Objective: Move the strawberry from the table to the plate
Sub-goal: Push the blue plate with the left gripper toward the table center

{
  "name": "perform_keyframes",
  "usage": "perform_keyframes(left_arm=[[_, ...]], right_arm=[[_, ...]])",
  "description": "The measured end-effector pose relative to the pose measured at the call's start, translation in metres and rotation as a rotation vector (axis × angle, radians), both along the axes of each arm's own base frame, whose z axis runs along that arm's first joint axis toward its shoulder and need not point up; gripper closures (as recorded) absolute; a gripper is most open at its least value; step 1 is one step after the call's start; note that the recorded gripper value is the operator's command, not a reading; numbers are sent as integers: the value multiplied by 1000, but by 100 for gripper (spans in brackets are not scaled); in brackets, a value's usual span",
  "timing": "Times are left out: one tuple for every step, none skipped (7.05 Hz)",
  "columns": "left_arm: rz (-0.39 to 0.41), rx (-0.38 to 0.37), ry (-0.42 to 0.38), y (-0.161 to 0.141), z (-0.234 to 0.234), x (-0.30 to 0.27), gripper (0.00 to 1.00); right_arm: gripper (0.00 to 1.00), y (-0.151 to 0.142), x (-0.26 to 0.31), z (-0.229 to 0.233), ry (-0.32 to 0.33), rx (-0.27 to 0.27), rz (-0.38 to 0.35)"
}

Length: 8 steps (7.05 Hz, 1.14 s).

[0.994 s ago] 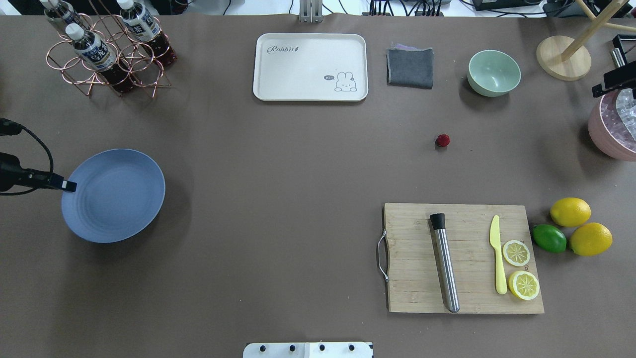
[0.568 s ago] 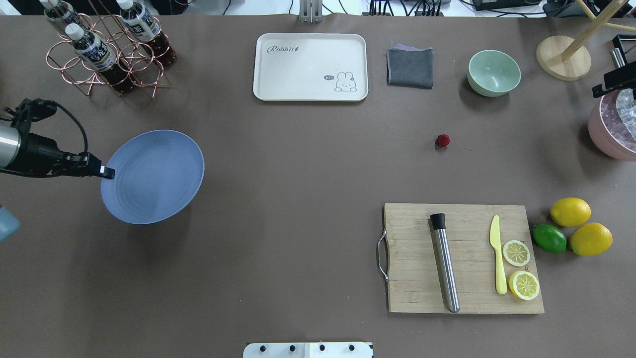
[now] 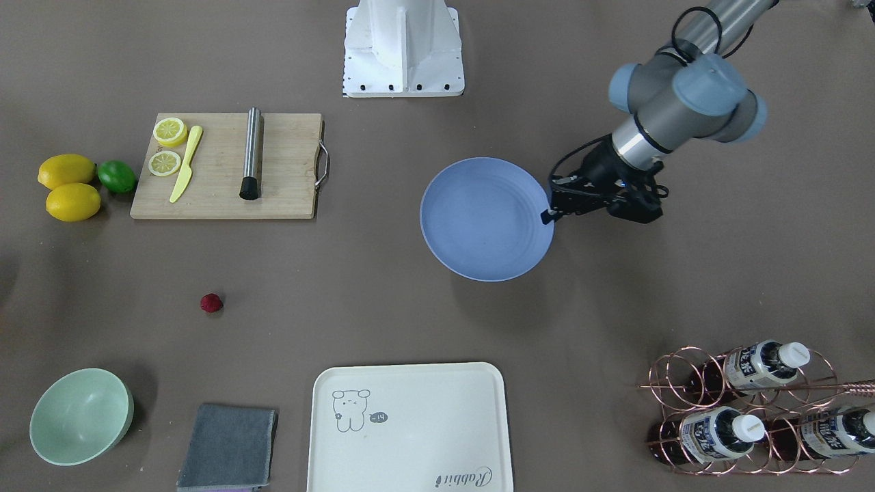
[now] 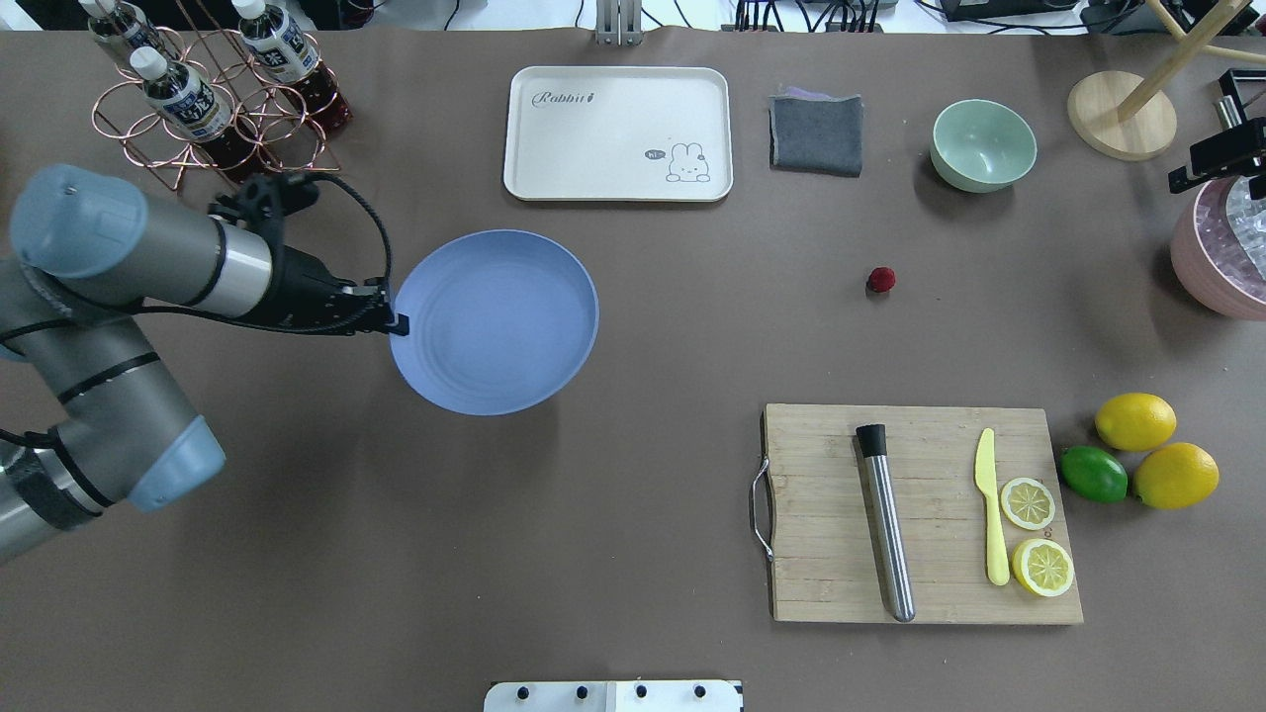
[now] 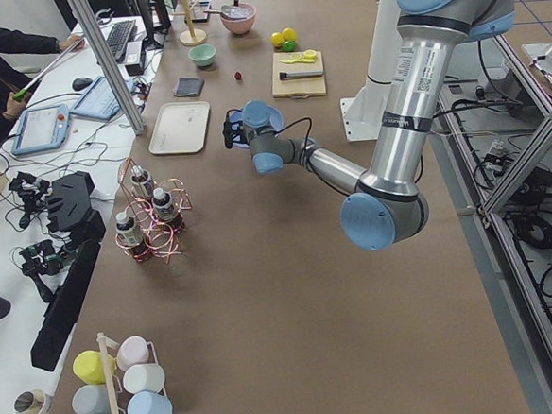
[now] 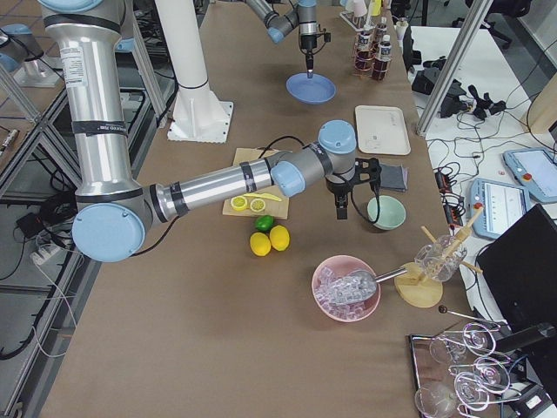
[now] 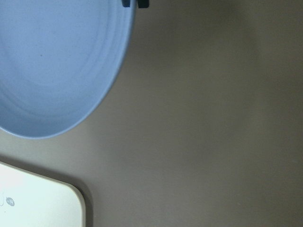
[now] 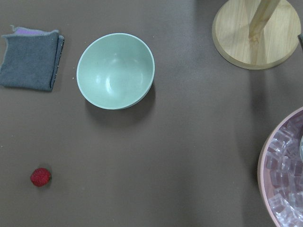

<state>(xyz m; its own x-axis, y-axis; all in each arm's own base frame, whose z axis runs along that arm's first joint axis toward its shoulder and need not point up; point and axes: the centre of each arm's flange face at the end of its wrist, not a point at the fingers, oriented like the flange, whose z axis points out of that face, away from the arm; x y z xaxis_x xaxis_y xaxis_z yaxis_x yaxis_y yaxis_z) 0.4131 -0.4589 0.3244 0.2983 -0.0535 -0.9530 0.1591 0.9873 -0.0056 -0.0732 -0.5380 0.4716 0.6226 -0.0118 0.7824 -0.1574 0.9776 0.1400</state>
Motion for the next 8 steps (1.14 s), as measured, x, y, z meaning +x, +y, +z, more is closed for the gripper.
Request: perform_keyframes(left_arm=[[-20,-18,-12,21,-33,36,100],[-39,-27,-21,43,-53,67,100],[-51,-26,-27,63,-61,91,100],[-59,-24,-36,79,-63,109,100],[-68,-24,-46,88,-62,126,100],[-78,-26,-57,92,-60,140,100],[-83,-27,-66,93,-57,147,100],[-86,-27,-72,93,-55,151,100]], right_arm=[[0,-3,-12,-5,6,1,-2],[0,-6,-26,-14,0,-8,1],[0,-8,-37,-22,-6,-17,5],[0,-10,-45,-28,-8,-21,9],[0,-10,-50,-31,-9,-23,11],[0,-10,-54,-33,-10,-24,8],[0,-9,-59,-34,-9,-22,3],[0,-9,-65,-36,-7,-22,-1]])
